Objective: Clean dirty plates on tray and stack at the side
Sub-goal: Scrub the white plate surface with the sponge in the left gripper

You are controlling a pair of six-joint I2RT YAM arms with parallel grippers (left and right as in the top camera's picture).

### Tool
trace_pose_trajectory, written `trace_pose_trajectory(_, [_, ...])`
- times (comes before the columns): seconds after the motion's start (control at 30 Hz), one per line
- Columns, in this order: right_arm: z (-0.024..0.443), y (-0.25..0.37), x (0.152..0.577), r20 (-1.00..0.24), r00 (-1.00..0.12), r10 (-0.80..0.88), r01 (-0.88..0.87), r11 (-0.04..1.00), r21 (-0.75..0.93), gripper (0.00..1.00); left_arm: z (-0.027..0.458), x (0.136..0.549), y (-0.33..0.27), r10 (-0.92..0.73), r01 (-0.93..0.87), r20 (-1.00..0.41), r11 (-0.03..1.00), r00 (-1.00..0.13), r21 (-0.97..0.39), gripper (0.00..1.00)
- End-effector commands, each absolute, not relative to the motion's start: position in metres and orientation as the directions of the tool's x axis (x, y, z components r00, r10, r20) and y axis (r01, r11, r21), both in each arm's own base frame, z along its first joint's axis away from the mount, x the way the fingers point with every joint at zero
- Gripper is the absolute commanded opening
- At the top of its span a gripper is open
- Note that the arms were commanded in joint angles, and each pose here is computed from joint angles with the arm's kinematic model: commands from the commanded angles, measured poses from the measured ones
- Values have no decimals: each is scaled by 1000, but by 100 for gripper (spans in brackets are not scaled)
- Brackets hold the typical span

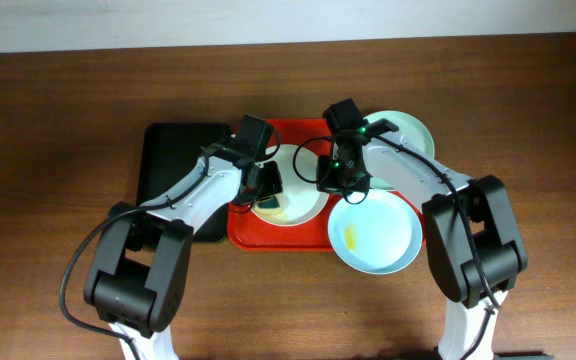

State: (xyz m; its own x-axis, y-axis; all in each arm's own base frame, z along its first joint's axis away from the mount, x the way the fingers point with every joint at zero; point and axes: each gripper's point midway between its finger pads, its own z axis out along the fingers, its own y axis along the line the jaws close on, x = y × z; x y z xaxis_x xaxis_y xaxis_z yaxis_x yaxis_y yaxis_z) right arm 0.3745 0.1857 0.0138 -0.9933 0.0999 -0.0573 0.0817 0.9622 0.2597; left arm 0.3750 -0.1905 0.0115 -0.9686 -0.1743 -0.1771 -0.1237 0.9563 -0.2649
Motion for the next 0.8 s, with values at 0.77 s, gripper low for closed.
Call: trace_pose_trajectory(0.77, [2,183,367,-32,-996,86,76,969,236,5,79,384,-203,142,219,-419,965,-897,-141,0])
